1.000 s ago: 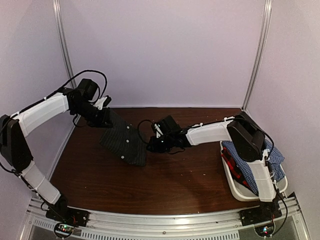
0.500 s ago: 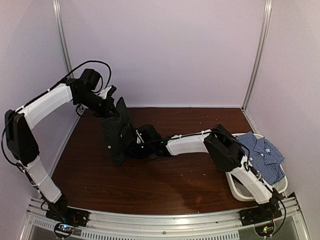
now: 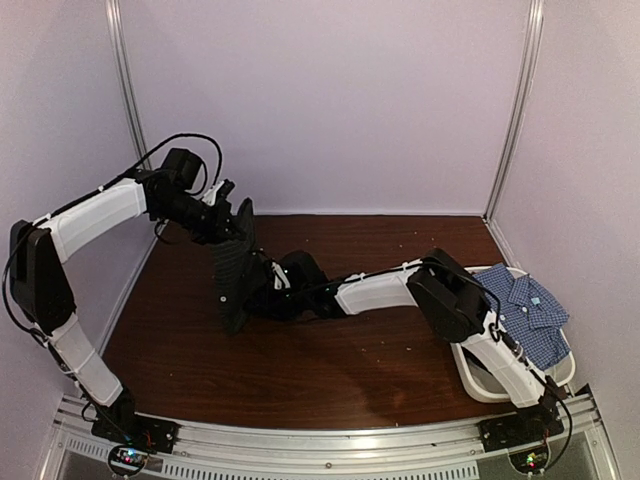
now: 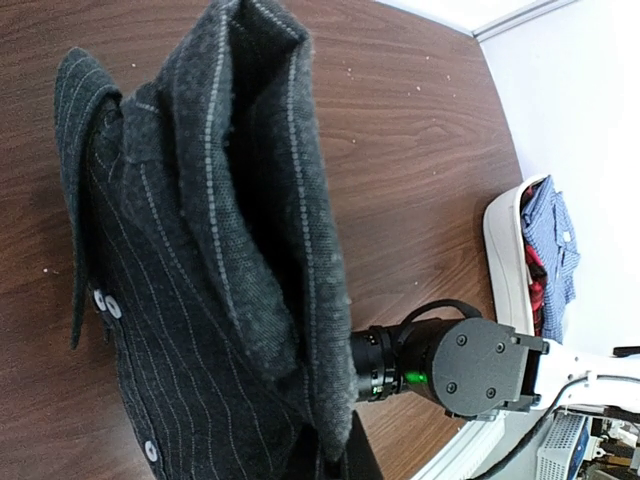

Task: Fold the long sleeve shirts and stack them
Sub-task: Turn over the square-folded shirt at the center of the board.

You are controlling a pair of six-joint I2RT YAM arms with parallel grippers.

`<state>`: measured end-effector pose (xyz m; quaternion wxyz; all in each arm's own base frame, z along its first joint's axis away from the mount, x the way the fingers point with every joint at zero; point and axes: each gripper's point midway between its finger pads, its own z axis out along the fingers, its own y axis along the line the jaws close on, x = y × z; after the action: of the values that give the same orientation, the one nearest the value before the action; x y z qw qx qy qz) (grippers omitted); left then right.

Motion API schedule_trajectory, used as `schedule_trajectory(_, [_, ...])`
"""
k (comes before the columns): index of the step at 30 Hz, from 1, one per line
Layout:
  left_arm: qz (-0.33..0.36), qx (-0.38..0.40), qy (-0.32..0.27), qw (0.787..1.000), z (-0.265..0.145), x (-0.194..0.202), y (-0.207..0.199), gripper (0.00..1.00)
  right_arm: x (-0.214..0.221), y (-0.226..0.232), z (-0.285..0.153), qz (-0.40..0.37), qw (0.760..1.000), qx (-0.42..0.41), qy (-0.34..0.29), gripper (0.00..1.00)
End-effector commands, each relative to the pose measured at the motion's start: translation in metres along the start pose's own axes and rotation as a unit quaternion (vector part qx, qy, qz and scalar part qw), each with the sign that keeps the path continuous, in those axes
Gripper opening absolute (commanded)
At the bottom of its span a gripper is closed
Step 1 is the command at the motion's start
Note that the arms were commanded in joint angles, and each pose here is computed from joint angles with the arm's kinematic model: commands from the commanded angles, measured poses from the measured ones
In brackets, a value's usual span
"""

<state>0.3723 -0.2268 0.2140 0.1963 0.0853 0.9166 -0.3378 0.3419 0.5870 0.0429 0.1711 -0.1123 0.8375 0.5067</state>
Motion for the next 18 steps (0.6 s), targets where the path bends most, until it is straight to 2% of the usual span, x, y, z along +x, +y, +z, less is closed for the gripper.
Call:
schedule_trajectory(1, [0.022, 0.037, -0.044, 0.998, -0.014, -0.017, -0.024, 0.0, -0.007, 0.009, -0.019, -0.019, 1.0, -0.003, -0.007, 0.35])
schedule_trajectory(7, [0.02, 0.036, -0.041, 0.998, -0.008, -0.013, -0.024, 0.0, -0.022, 0.01, -0.051, -0.016, 0.999, -0.002, -0.038, 0.39])
schedule_trajectory(11, [0.019, 0.032, -0.038, 0.999, -0.005, -0.01, -0.024, 0.0, -0.034, 0.013, -0.069, -0.024, 0.998, 0.003, -0.057, 0.49])
schedule_trajectory(14, [0.019, 0.033, -0.037, 0.999, -0.005, -0.008, -0.025, 0.0, -0.036, 0.008, -0.076, -0.021, 0.998, 0.014, -0.058, 0.49])
schedule_trajectory(18, [0.022, 0.034, -0.035, 0.999, 0.0, -0.005, -0.032, 0.0, -0.047, 0.007, -0.098, -0.018, 0.996, 0.026, -0.083, 0.44])
